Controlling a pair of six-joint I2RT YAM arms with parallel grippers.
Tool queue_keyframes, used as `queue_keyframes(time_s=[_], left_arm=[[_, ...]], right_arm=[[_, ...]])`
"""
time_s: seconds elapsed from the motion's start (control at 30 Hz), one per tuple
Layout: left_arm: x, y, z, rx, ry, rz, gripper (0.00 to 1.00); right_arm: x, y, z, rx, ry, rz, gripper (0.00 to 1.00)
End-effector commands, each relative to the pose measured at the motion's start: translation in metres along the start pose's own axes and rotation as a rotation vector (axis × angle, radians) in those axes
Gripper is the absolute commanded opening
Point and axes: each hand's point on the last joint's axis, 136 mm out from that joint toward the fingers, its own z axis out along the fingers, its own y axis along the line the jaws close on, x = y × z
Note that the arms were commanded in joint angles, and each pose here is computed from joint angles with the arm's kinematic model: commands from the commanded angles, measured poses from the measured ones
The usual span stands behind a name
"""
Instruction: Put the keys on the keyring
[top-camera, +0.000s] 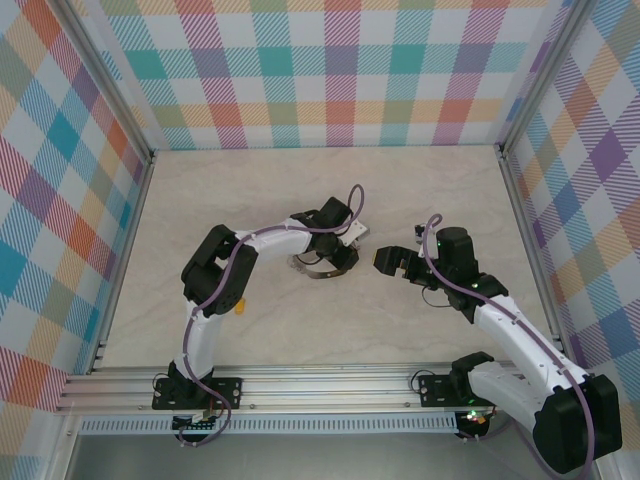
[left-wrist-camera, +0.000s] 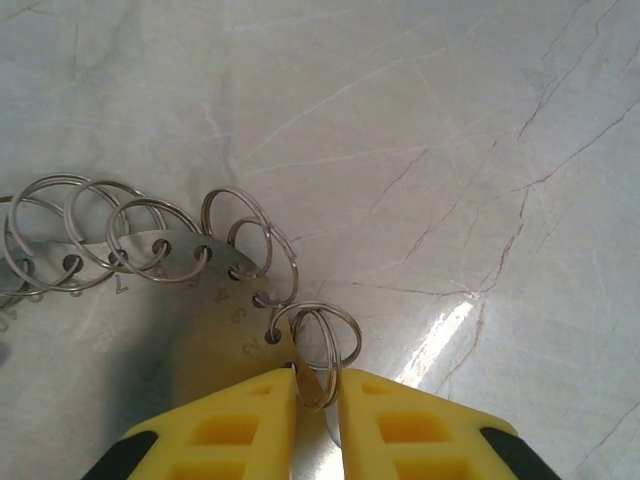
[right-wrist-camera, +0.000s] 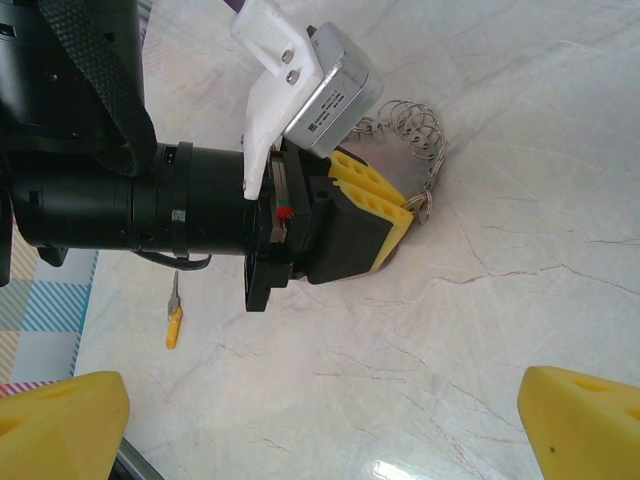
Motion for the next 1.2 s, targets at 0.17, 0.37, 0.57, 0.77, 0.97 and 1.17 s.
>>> queue_keyframes(time_s=[0.17, 0.37, 0.57, 0.77, 0.97, 1.17], left_arm=[[-0.01, -0.001, 0.0, 0.034, -0.02, 0.01, 0.03], [-0.018, -0.007, -0.014, 0.049, -0.049, 0.026, 0.0], [-0.04, -0.026, -0.059, 0.081, -0.14, 0.074, 0.0], [-0.055, -0.043, -0.106, 0.118, -0.237, 0.121, 0.0], [-0.068, -0.056, -0.15, 0.161, -0.334, 0.161, 0.0], [-0.077, -0.071, -0.184, 0.209, -0.411, 0.196, 0.0]], right_arm=[[-0.002, -0.001, 0.001, -0.003, -0.018, -0.027, 0.99], [-0.005, -0.003, -0.002, 0.012, -0.034, -0.025, 1.0], [-0.011, 0.002, -0.006, 0.009, -0.057, -0.014, 1.0], [-0.019, 0.022, -0.009, -0.082, -0.074, -0.029, 0.98], [-0.034, 0.047, -0.018, -0.18, -0.103, -0.064, 0.84], [-0.054, 0.075, -0.036, -0.297, -0.134, -0.107, 0.65]])
